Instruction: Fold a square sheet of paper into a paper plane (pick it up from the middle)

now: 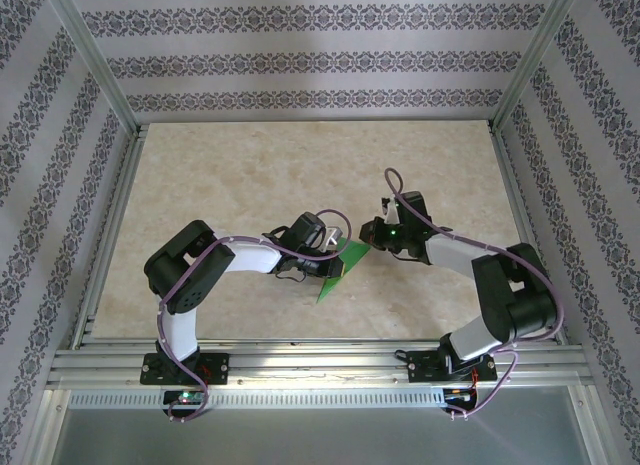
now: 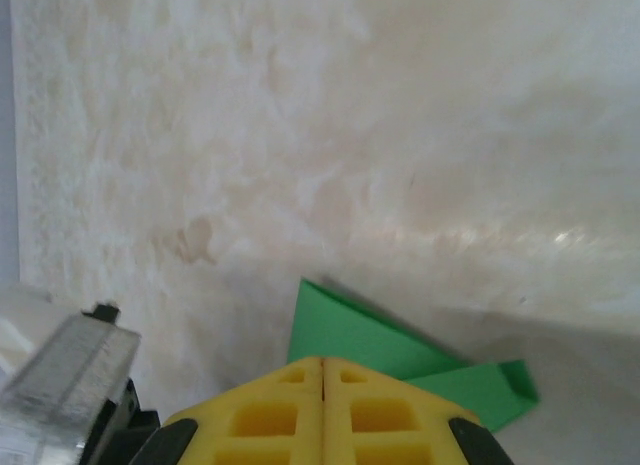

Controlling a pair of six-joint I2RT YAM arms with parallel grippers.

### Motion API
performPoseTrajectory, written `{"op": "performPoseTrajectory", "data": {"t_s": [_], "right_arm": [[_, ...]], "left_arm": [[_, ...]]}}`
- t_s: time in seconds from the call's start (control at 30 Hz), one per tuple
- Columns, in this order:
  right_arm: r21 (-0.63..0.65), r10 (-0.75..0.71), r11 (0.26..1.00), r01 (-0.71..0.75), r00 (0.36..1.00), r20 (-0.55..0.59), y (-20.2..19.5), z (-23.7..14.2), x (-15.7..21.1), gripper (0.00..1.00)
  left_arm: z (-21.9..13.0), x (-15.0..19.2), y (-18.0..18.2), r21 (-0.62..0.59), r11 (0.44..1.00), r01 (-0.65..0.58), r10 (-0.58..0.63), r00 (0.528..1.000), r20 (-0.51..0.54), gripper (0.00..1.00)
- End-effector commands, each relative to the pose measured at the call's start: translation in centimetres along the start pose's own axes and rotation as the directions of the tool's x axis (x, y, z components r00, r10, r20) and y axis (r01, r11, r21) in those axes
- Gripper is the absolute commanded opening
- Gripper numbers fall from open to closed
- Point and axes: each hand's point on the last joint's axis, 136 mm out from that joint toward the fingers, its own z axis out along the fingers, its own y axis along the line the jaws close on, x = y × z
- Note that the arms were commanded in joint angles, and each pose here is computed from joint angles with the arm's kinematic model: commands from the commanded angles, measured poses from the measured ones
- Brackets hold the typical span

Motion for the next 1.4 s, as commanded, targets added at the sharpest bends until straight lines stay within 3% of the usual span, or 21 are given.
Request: {"op": "performPoseTrajectory", "data": {"t_s": [0.0,0.5,0.83,1.27,1.37], "right_arm": [[-0.031,-0.008,1.000,0.005,0.997,-0.082,0.5,0.9,2.0,0.03],[0.169,0.103,0.981,-0.090,0.992,-0.068,-6.2,1.6,4.0,0.00],[0.186,0.117,0.978,-0.098,0.989,-0.094,-6.5,1.6,4.3,0.00],[0.209,0.118,0.973,-0.094,0.988,-0.104,-6.7,1.5,4.6,0.00],[0.215,0.125,0.972,-0.100,0.986,-0.107,-6.9,1.5,4.7,0.00]], "left_arm": [[0.0,2.8,2.7,-0.085,0.994,0.067,-0.073,0.994,-0.075,0.00],[-0.3,2.1,1.6,-0.056,0.997,0.055,-0.059,0.996,-0.066,0.02],[-2.1,-1.0,-2.0,0.012,1.000,0.003,-0.003,1.000,0.000,0.04],[0.8,-0.9,-3.8,0.076,0.997,-0.033,0.040,0.995,-0.090,0.06],[1.3,0.1,-2.8,0.034,0.999,-0.025,0.029,0.991,-0.127,0.05]]}}
